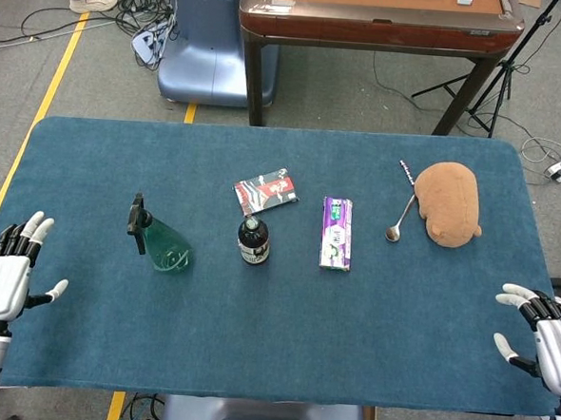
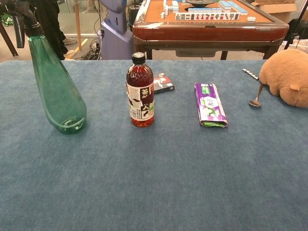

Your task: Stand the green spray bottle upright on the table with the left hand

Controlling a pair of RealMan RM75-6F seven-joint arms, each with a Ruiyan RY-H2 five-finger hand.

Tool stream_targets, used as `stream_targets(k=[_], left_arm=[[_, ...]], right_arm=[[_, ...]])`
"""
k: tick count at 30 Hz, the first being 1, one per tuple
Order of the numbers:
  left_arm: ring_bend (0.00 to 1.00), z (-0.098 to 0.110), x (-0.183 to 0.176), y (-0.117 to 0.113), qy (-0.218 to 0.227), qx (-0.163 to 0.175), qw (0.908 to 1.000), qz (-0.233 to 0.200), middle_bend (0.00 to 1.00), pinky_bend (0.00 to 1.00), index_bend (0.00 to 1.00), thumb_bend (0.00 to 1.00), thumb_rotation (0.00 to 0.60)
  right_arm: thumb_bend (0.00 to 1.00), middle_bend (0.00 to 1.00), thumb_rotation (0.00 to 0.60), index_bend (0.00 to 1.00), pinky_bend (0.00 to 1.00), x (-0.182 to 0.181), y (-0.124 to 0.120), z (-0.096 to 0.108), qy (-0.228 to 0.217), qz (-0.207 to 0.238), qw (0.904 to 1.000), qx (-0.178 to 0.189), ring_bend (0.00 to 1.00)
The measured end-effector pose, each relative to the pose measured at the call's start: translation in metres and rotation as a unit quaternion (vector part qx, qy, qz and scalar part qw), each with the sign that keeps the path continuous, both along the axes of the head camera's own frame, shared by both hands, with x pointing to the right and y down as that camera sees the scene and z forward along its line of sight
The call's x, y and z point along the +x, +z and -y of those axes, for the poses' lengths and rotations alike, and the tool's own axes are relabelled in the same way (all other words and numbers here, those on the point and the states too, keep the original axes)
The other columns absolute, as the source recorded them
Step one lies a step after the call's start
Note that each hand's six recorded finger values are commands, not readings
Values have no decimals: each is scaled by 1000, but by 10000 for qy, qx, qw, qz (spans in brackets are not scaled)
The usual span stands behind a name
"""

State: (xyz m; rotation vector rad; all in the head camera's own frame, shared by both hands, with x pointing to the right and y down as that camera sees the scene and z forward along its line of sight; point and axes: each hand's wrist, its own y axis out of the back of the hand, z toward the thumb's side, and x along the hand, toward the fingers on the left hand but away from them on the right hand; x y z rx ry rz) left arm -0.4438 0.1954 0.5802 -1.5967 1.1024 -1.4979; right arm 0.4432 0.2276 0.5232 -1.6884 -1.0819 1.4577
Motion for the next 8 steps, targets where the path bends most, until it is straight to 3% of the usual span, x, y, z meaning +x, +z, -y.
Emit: stream_targets(k=[8], left_arm=[[0, -23, 9, -8, 126, -116, 9995, 261, 0, 0, 42, 232, 600]], right_arm=[[270, 244, 600, 318, 295, -3, 4, 1, -30, 47, 10000, -10, 184]])
